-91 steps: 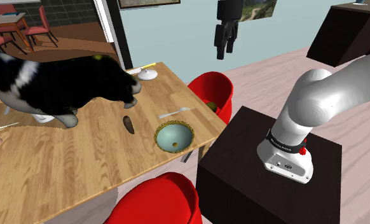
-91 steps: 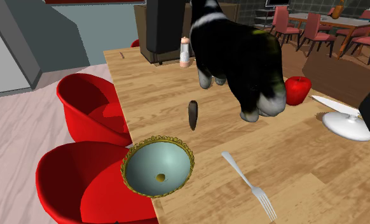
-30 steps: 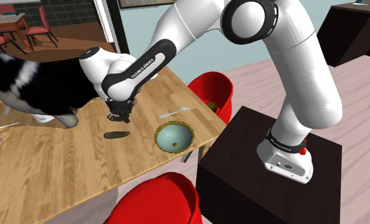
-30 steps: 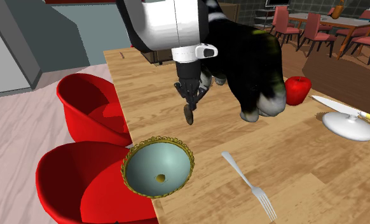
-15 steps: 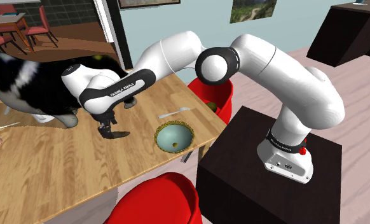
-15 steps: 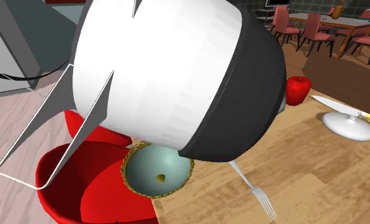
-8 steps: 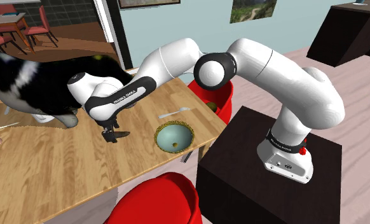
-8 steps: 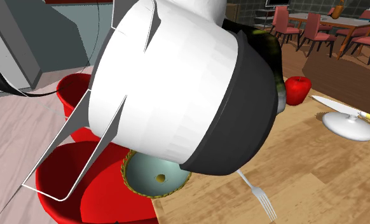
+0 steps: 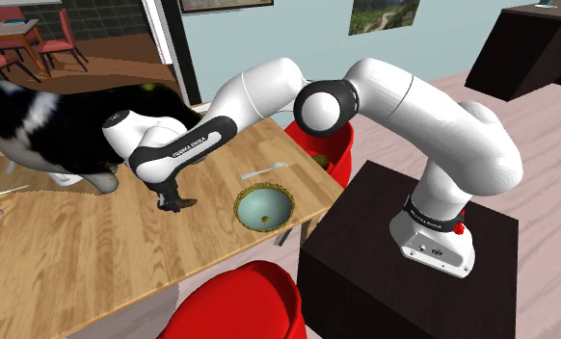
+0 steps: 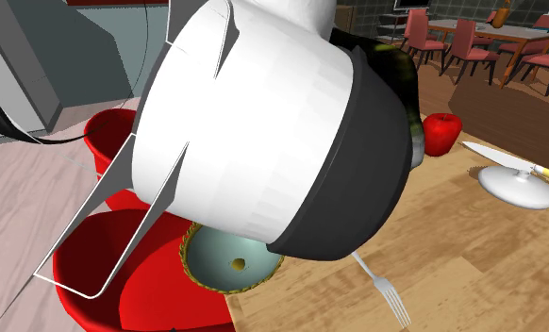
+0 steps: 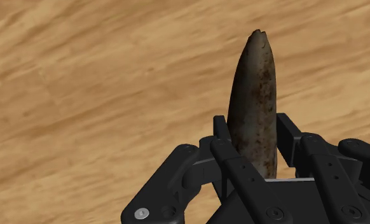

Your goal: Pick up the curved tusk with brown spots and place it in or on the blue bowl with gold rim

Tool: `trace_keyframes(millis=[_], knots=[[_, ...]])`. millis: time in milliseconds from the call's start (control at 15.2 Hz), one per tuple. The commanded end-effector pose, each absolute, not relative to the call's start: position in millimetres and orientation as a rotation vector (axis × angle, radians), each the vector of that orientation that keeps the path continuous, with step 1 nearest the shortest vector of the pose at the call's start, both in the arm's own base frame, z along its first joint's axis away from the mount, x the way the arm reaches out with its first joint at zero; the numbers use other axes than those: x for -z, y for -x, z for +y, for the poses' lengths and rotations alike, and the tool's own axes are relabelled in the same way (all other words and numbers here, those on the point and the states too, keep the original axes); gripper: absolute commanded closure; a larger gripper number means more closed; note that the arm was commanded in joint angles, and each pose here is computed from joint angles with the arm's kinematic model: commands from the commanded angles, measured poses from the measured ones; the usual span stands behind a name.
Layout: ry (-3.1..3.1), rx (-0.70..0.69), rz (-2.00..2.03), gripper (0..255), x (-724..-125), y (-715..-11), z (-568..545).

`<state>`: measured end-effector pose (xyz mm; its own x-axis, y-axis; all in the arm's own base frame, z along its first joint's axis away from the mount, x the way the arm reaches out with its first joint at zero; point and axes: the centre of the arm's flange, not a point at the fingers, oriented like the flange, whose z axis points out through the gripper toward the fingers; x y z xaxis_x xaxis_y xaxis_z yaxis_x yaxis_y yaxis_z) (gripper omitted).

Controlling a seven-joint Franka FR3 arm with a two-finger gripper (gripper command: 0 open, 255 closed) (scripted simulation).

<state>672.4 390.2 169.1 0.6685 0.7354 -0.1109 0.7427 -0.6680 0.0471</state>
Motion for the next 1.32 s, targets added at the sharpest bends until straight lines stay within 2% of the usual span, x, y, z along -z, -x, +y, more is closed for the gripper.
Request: trace_keyframes(millis=[0,462,1254], knots=[[-2.788,0.126,1.238,255,-168.8,-672.3,390.2],[-2.788,0.126,1.238,255,-168.8,-672.3,390.2],[-2.788,0.126,1.238,255,-232.1,-672.3,390.2]])
